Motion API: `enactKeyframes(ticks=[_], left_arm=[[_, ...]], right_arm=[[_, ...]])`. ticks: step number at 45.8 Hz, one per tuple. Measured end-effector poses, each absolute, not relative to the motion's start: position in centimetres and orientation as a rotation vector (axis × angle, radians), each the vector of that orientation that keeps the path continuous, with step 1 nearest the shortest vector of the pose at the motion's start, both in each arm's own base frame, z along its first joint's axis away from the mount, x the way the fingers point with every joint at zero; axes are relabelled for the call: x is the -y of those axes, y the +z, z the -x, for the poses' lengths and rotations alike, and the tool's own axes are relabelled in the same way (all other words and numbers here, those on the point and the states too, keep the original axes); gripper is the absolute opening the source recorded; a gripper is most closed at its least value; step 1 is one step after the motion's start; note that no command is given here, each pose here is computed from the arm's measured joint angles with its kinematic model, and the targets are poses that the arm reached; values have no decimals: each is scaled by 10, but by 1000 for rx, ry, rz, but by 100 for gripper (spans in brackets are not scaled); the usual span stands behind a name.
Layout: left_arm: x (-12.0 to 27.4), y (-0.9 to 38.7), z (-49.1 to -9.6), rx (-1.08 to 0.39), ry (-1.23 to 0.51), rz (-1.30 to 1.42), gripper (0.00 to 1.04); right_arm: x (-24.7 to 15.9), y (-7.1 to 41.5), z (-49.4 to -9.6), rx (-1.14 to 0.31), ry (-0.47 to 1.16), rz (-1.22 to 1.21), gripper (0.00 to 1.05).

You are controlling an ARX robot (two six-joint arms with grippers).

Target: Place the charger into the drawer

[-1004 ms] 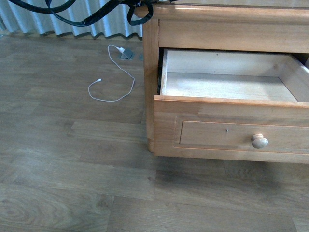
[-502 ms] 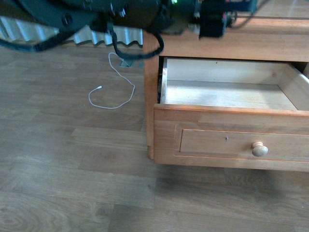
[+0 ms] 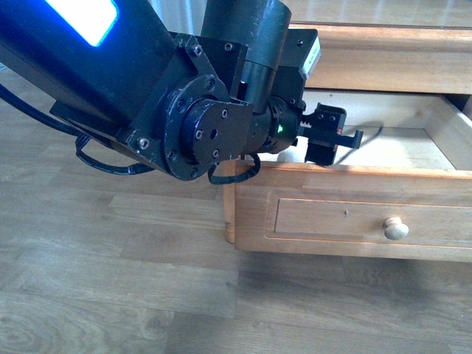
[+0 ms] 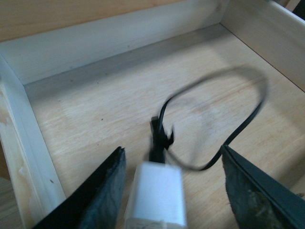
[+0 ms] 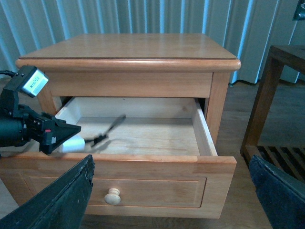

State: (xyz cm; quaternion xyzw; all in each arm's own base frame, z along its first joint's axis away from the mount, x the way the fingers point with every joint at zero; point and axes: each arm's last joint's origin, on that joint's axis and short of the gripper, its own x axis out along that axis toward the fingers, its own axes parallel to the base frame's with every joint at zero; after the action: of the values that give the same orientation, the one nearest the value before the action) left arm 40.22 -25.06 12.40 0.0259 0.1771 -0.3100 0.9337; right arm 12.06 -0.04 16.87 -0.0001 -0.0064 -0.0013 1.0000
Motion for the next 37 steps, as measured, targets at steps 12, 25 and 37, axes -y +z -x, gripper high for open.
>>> enactKeyframes(ticks=[12,25,37], left_arm=[[235,159,-388,-220,-462,-47,99],[150,254,-329,-22,-180,12,99],[67,278,-200,30,7,15,99]], right_arm=[[0,169,-121,13,-3,0,96],[0,169,-121,13,-3,0,96],[0,169,-121,13,-3,0,96]])
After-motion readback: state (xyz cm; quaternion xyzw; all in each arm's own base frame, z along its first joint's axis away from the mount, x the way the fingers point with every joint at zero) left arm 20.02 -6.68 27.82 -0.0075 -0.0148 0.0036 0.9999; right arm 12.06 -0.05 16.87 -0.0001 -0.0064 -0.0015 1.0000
